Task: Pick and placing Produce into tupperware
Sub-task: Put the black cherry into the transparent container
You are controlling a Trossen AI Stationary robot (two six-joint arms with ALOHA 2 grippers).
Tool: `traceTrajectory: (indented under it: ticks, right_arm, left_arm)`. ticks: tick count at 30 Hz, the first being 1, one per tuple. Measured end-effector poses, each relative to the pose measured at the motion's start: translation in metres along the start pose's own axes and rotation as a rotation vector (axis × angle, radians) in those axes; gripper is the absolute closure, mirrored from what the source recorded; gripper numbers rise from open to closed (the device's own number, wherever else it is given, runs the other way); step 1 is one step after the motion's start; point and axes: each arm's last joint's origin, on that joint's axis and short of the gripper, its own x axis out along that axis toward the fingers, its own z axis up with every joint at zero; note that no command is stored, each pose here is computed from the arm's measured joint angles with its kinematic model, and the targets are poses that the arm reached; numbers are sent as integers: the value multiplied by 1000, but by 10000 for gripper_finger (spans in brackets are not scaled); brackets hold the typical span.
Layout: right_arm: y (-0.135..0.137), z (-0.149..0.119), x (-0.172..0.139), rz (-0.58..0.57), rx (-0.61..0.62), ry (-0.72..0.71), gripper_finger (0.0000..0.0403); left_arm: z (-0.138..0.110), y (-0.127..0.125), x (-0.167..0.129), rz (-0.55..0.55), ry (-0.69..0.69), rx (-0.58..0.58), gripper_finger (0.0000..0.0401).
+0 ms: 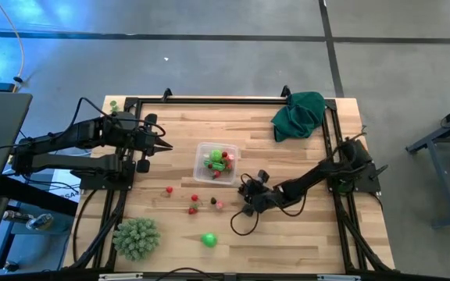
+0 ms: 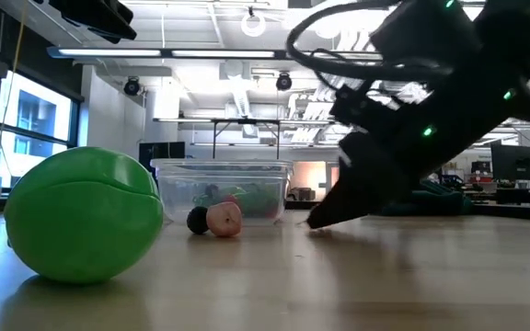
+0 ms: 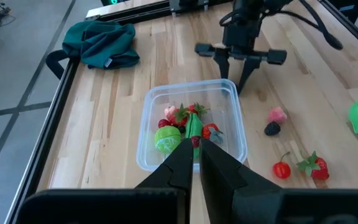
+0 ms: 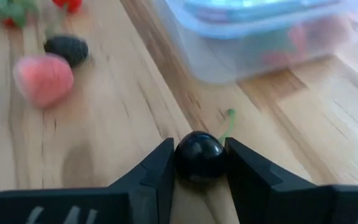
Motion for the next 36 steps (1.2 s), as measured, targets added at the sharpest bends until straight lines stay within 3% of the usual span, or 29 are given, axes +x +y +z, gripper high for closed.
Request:
traceTrajectory:
  ticks: [8, 21, 29, 36]
  right_arm:
    - [-4, 20, -40, -74, -29, -2, 296]
    - [-33, 90, -94, -87, -81, -214, 296]
    - [-65, 140, -77, 26, -90, -270, 294]
    - [-61, 173, -29, 100, -181, -49, 293]
  left_arm:
    - [0, 0, 0, 0, 0, 0, 382]
    - [0, 0, 0, 0, 0, 0, 382]
    - [0, 0, 0, 0, 0, 0, 382]
    - [0, 0, 0, 0, 0, 0, 382]
